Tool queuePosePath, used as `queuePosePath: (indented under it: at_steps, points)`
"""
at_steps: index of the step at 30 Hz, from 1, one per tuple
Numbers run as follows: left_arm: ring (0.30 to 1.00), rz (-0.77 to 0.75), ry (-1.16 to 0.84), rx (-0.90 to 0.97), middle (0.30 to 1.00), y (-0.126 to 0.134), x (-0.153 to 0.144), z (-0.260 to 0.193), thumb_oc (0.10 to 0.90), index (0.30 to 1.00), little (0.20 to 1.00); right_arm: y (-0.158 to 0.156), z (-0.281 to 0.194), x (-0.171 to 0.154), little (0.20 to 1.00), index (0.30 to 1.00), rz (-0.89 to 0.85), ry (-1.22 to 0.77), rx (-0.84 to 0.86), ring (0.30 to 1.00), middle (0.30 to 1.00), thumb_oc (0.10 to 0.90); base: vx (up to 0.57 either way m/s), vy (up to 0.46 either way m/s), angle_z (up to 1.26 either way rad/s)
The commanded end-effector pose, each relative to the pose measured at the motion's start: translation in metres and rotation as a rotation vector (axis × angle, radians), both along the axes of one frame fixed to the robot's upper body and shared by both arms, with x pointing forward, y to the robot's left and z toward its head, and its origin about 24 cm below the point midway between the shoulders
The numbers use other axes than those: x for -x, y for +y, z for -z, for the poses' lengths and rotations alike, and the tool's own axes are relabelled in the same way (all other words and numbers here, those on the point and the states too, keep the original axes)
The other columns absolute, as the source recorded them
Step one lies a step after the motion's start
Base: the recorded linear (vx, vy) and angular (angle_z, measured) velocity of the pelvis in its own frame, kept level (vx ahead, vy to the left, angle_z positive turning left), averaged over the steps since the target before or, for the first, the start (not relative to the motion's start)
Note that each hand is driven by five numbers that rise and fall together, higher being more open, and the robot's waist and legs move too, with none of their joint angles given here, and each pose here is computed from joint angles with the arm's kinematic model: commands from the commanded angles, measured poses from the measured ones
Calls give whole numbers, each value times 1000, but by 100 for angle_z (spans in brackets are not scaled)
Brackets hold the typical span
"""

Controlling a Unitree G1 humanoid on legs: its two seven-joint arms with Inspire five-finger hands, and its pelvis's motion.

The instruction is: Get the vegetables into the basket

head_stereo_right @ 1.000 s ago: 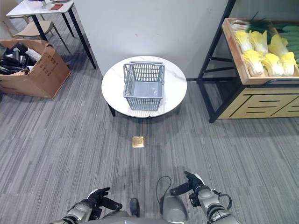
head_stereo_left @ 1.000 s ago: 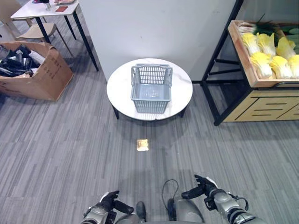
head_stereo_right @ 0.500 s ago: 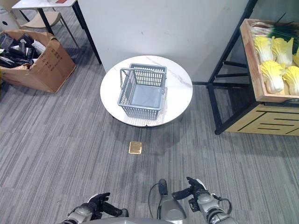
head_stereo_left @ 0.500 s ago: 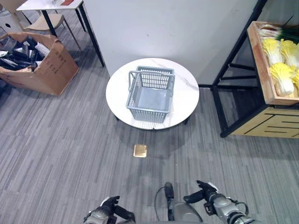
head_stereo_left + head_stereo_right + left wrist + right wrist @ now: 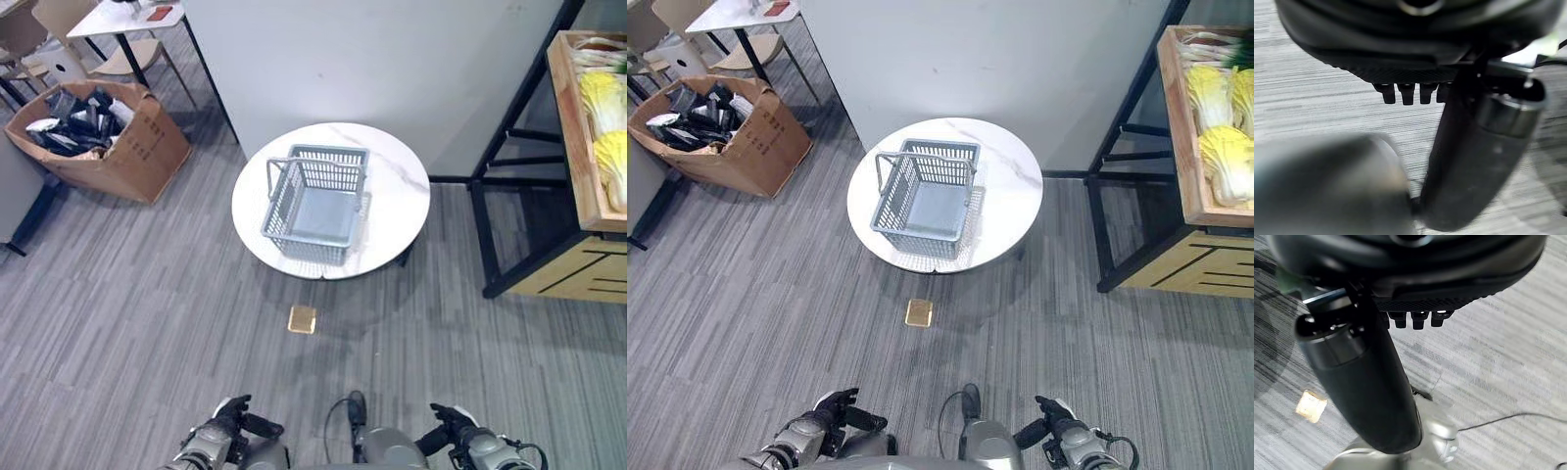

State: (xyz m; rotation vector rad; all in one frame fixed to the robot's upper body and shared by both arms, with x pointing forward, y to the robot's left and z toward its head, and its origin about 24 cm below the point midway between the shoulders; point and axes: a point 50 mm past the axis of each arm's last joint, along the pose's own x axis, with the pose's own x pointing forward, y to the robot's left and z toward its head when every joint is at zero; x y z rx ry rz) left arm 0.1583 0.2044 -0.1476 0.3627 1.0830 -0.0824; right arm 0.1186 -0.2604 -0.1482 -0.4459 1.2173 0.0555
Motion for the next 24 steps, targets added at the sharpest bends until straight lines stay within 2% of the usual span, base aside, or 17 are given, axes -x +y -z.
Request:
queuePosePath:
  at_steps: [1, 6, 9, 16, 24]
  points:
    - [1000, 45, 28, -106, 1000, 19, 11, 1, 900, 1000, 1000, -8, 0, 10, 1000, 1000, -27, 14, 32, 1000, 1000, 900, 292, 109, -25]
    - [1000, -74, 72, -107, 1000, 31, 31, 5, 900, 1000, 1000, -6, 2, 17, 1000, 1000, -11, 28, 27, 1000, 1000, 900, 224, 112, -77]
    - [1000, -78, 99, -137, 1000, 41, 40, 6, 900, 1000, 1000, 1, 4, 16, 1000, 1000, -26, 33, 13, 1000, 1000, 900, 168, 237, -86]
    - [1000, -104, 52, -160, 1000, 50, 29, -1, 900, 1000, 1000, 17, 1, -10, 1000, 1000, -112, -25, -4, 1000, 1000, 900, 16, 116, -53]
    - [1000, -132, 6, -172, 1000, 56, 17, -7, 900, 1000, 1000, 34, -3, -31, 1000, 1000, -170, -90, -29, 1000, 1000, 900, 28, 68, -7]
